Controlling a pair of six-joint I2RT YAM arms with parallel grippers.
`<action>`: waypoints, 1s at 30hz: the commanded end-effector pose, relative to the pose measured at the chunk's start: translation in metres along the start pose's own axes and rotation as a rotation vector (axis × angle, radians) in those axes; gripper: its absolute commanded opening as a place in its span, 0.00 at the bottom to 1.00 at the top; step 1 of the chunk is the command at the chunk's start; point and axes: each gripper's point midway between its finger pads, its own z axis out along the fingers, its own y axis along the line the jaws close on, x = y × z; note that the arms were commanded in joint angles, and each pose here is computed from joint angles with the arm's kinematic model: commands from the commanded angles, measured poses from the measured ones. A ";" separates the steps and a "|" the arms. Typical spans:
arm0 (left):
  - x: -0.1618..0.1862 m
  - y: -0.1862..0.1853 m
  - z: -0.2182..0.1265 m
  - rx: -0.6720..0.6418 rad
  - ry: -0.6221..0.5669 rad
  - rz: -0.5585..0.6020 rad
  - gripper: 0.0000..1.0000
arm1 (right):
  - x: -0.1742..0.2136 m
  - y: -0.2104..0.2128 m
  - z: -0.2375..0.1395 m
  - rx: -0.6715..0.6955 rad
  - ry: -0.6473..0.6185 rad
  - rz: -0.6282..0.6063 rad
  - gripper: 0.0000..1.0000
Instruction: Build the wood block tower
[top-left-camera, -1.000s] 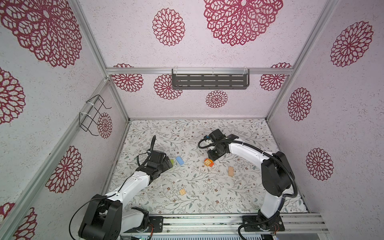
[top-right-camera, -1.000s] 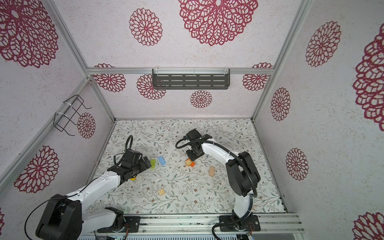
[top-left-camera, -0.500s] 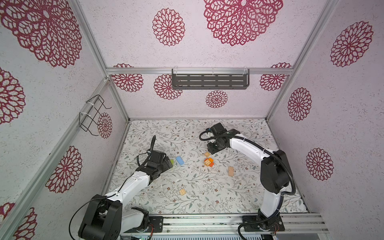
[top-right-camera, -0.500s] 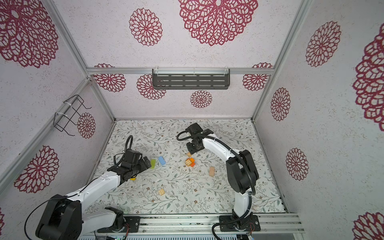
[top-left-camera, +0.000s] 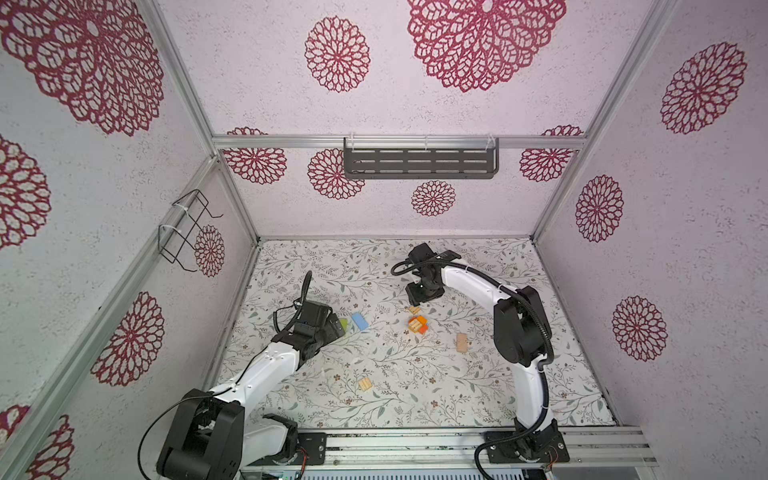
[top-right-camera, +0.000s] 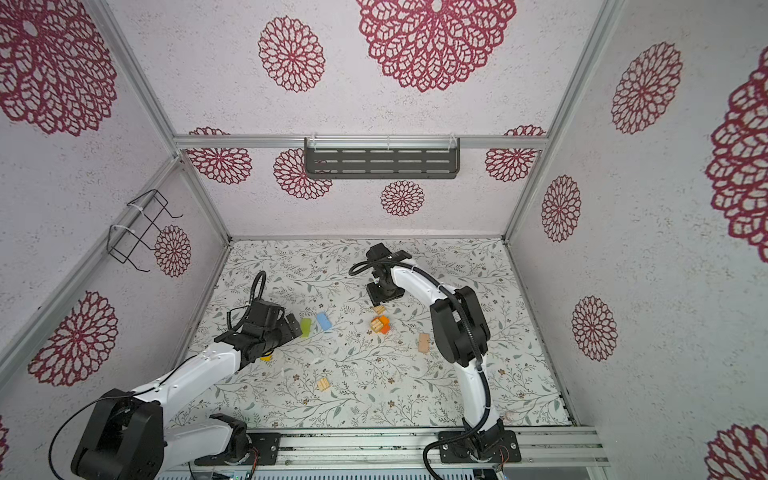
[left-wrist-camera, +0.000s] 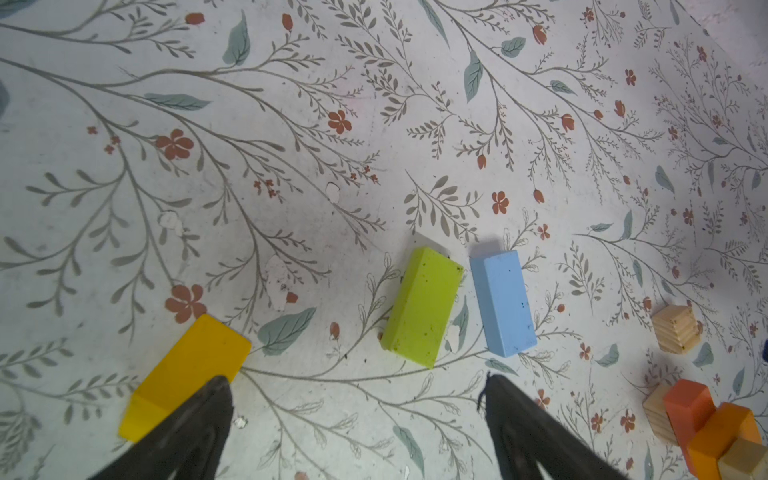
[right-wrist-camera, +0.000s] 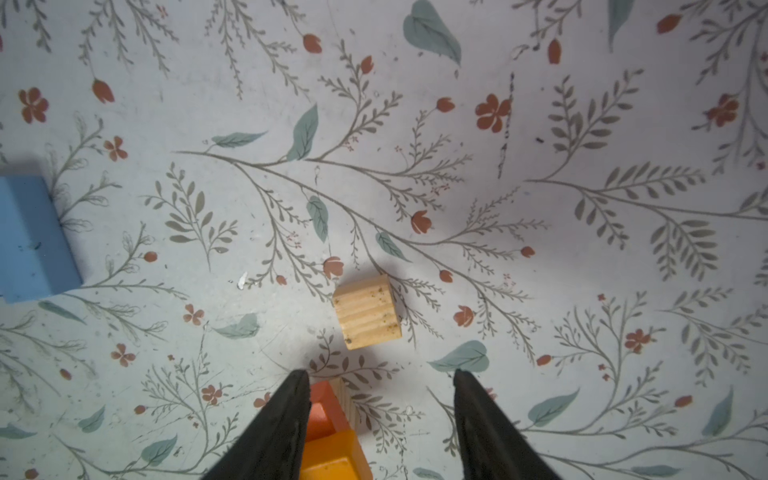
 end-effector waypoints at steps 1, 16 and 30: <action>-0.014 0.000 -0.011 -0.021 -0.032 -0.019 0.97 | 0.000 -0.007 -0.006 0.038 0.015 0.099 0.59; -0.009 -0.003 -0.014 -0.002 -0.002 -0.013 0.97 | 0.002 -0.002 0.019 0.066 0.044 0.151 0.67; -0.007 -0.007 -0.013 0.027 0.011 -0.007 0.97 | 0.006 0.000 0.031 0.095 0.068 0.096 0.69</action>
